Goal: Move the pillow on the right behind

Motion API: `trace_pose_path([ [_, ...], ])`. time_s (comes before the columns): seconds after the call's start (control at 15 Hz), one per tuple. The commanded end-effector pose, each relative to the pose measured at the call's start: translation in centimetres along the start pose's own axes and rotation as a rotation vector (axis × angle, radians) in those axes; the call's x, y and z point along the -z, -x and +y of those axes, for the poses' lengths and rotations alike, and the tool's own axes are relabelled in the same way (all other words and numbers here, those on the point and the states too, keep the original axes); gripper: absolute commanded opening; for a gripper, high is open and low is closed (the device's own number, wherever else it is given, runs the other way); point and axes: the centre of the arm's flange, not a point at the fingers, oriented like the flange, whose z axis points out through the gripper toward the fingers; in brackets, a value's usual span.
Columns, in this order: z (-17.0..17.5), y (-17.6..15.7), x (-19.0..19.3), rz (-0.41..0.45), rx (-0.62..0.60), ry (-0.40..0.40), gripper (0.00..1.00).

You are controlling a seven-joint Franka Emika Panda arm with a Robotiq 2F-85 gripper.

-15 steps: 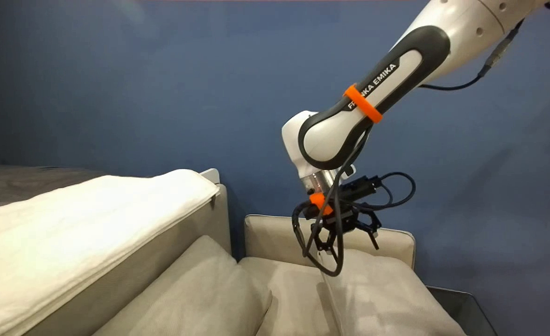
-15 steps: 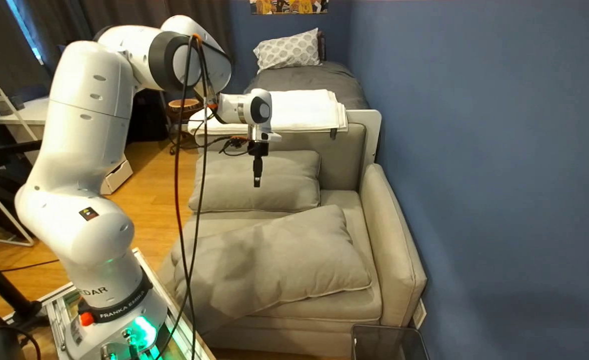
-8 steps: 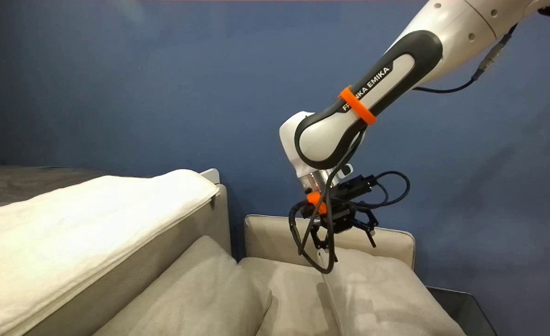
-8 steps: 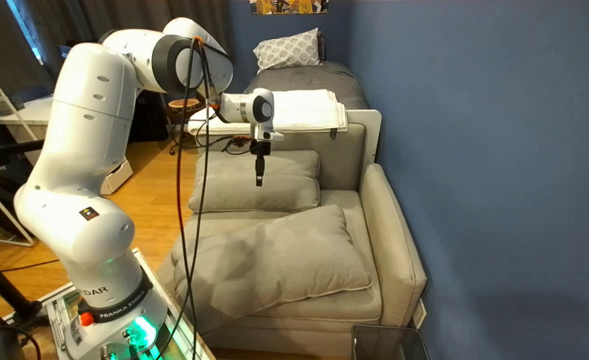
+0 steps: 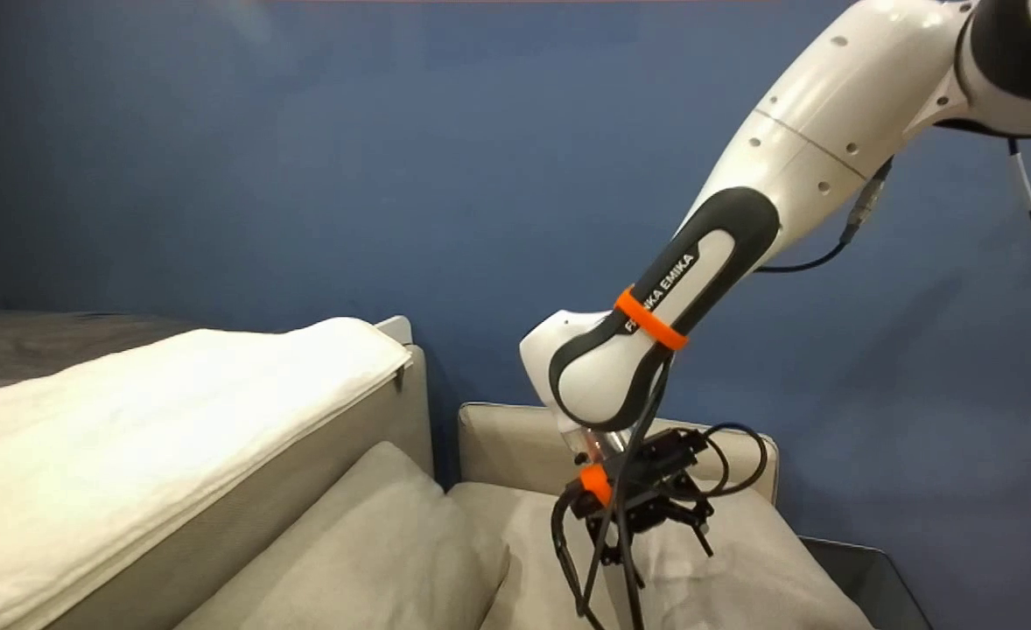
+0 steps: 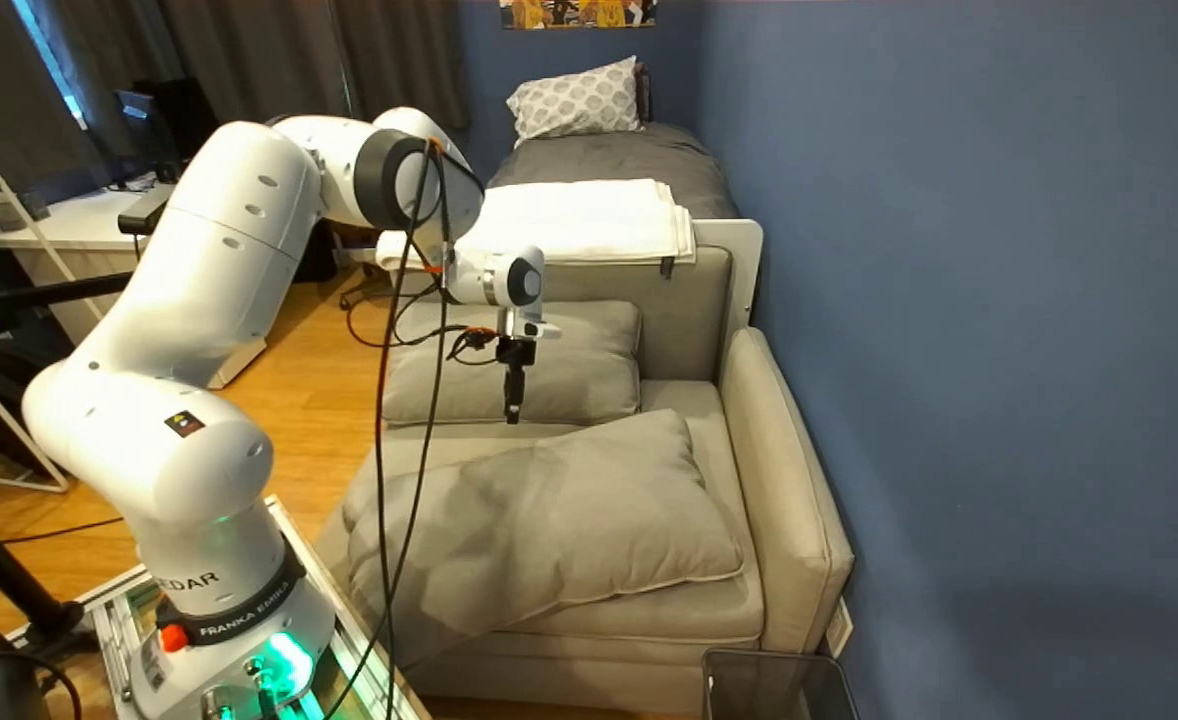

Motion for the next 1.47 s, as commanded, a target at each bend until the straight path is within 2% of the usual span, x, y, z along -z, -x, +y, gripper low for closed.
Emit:
trace_pose_path([
  [0.0, -3.3, -1.5, -4.5, 0.03, -0.018, 0.016, 1.0],
  [0.07, -3.6, -1.8, -5.5, 0.032, -0.022, 0.02, 1.0],
  [0.13, -1.8, -0.7, -4.5, 0.008, -0.004, 0.018, 1.0],
  [0.27, -2.5, -1.2, -6.1, 0.011, -0.007, 0.028, 1.0],
  [0.53, -2.8, -1.5, -5.8, 0.019, -0.009, 0.02, 1.0],
  [0.8, -4.4, -1.8, -7.1, -0.006, -0.023, 0.089, 1.0],
  [1.4, -6.8, -1.9, -9.8, 0.087, -0.104, 0.143, 1.0],
])
